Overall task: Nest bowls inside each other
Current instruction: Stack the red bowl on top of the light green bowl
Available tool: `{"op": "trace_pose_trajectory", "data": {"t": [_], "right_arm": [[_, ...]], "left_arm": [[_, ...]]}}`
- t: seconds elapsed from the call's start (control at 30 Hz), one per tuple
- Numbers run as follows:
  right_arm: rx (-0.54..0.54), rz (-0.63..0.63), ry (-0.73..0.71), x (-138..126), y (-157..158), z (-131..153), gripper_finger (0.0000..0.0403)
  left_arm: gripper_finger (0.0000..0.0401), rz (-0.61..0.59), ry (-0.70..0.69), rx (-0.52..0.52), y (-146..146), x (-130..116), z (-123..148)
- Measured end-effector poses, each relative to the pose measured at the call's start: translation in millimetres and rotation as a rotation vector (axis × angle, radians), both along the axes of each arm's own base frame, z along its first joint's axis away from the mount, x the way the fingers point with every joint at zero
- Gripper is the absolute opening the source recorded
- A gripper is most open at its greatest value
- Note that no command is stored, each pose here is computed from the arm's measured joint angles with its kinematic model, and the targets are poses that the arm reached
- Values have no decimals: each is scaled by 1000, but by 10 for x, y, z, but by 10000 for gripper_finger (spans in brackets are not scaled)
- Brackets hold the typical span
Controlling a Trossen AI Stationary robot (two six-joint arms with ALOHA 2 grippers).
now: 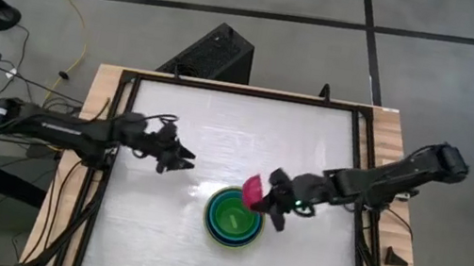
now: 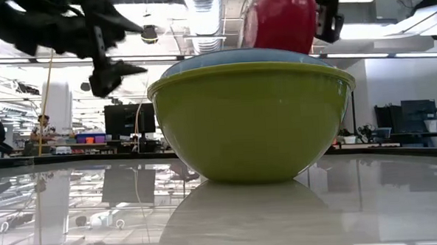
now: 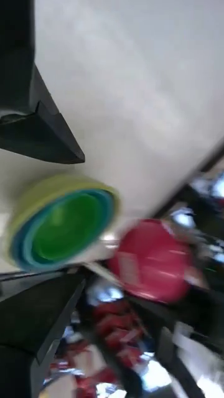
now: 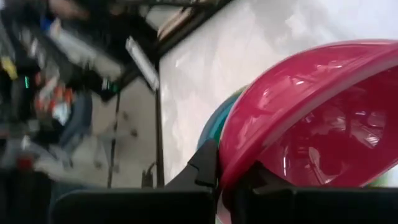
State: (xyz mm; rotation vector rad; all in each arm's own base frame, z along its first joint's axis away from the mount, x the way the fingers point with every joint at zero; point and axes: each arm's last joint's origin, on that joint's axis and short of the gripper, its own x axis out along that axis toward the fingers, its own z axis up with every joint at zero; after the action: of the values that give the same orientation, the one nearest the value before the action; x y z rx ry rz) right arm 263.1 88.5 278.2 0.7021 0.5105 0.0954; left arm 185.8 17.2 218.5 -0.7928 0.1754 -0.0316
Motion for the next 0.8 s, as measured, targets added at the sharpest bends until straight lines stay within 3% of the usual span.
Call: {"op": "trace_pose_trajectory", "data": {"t": [0.3, 0.6, 0.8], "right_arm": [[-171, 186, 308, 524, 229, -63, 35], [-232, 313, 414, 1022, 371, -127, 35], [-307, 358, 659, 1162, 510, -361, 35]], "left_arm": [[293, 149, -209, 100, -218, -310, 260], [293, 169, -162, 98, -337, -385, 232], [293, 183, -157, 98, -389, -392, 227]]}}
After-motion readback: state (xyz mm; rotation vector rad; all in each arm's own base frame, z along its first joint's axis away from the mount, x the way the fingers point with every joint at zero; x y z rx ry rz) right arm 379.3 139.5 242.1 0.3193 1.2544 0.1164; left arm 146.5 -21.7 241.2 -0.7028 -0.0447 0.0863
